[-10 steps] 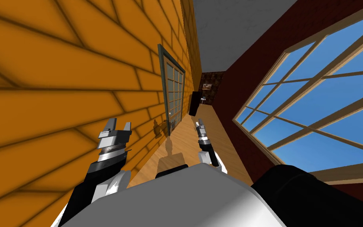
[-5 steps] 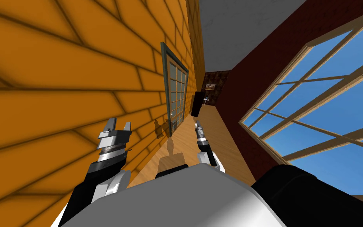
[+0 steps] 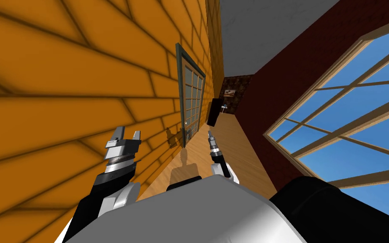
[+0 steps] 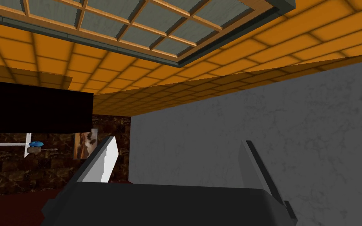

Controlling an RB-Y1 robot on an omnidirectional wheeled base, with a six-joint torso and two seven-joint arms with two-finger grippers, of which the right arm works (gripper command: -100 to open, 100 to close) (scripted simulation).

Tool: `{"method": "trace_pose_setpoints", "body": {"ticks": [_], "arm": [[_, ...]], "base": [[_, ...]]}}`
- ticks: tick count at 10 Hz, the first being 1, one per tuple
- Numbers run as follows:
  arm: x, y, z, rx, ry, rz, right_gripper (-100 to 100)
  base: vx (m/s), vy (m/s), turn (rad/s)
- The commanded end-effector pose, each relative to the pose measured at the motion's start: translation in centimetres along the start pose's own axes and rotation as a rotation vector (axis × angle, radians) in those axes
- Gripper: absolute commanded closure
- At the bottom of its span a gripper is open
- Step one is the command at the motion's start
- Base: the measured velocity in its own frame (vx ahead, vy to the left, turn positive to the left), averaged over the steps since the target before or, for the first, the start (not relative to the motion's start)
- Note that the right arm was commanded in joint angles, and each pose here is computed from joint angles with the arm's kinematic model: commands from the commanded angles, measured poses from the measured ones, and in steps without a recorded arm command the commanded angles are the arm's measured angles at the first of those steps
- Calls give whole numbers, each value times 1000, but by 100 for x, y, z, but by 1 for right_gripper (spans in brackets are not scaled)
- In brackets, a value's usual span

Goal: Pull the door open

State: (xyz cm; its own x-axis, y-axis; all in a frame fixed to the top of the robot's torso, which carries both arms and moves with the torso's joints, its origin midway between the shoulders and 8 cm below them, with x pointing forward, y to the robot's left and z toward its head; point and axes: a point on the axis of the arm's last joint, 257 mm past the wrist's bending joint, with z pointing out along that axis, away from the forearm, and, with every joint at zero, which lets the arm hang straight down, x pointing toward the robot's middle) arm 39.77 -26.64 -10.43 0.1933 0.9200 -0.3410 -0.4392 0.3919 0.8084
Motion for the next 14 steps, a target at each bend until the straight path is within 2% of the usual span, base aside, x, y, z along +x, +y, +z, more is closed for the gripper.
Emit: {"method": "trace_pose_setpoints", "body": {"ticks": [1,14], "arm": [[46,-67,-36,9,12,-31,-100],[448,-676,-338,72,130,-281,-100]], "base": [[103,-24,105],[95,-30,107]]}}
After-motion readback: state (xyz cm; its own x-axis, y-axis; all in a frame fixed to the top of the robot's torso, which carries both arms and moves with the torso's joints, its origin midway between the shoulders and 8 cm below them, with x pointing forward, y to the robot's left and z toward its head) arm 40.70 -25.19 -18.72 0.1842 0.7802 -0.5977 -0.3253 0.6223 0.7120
